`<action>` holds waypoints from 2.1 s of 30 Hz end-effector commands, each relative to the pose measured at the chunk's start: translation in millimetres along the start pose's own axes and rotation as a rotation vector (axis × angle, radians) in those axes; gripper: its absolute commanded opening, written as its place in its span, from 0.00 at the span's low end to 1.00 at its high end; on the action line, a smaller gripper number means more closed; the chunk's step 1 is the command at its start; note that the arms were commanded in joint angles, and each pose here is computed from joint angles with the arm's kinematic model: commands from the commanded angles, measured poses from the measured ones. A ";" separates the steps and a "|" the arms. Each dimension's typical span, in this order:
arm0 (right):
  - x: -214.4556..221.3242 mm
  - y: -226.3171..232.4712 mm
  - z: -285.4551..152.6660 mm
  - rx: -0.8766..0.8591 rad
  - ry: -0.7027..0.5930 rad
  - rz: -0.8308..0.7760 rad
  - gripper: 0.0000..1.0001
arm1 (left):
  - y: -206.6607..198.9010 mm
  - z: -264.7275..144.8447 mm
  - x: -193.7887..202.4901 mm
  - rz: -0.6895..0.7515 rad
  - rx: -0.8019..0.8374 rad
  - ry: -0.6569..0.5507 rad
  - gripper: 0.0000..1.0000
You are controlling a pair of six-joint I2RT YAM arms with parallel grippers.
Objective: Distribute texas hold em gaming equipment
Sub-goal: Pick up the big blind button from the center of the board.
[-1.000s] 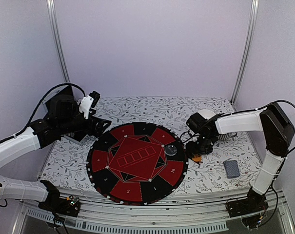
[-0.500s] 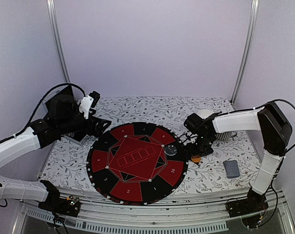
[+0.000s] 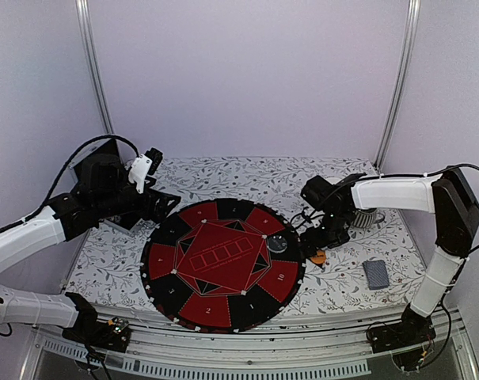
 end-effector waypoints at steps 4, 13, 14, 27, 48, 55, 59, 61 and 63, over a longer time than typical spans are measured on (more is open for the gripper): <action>0.1 0.1 7.4 -0.001 0.027 -0.015 0.83 | -3.7 -0.4 0.2 0.010 0.012 -0.015 0.98; -2.7 -4.2 20.6 0.002 0.036 -0.014 0.69 | -3.7 0.4 1.1 0.011 0.013 -0.012 0.98; -2.9 -4.3 21.6 0.001 0.036 -0.014 0.67 | -3.9 0.1 0.8 0.012 0.013 -0.014 0.98; 1.1 -7.1 28.2 0.012 0.058 -0.012 0.57 | -3.8 0.5 1.0 0.012 0.013 -0.013 0.98; -13.7 -13.3 -19.2 0.046 -0.002 0.005 0.35 | -3.7 0.8 1.3 0.013 0.012 -0.011 0.98; -25.9 -6.2 -39.7 0.027 -0.056 -0.009 0.31 | -3.5 0.7 1.3 0.013 0.012 -0.012 0.98; -35.2 12.7 -54.3 -0.009 -0.117 -0.058 0.30 | -3.9 0.6 1.6 0.015 0.013 -0.011 0.98; -38.5 21.7 -57.8 -0.025 -0.140 -0.082 0.29 | -3.7 1.0 1.9 0.015 0.012 -0.010 0.98; -40.5 27.7 -59.1 -0.032 -0.155 -0.099 0.28 | -3.5 1.5 2.7 0.015 0.011 -0.008 0.98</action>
Point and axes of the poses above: each gripper's point midway between its finger pads, its own z axis out along the fingers, its own y axis along the line the jaws close on, x = y × z, the point moved 3 cm from there along -z, back along the fingers, and after that the axes turned 5 degrees about -z, right-handed, at the moved point
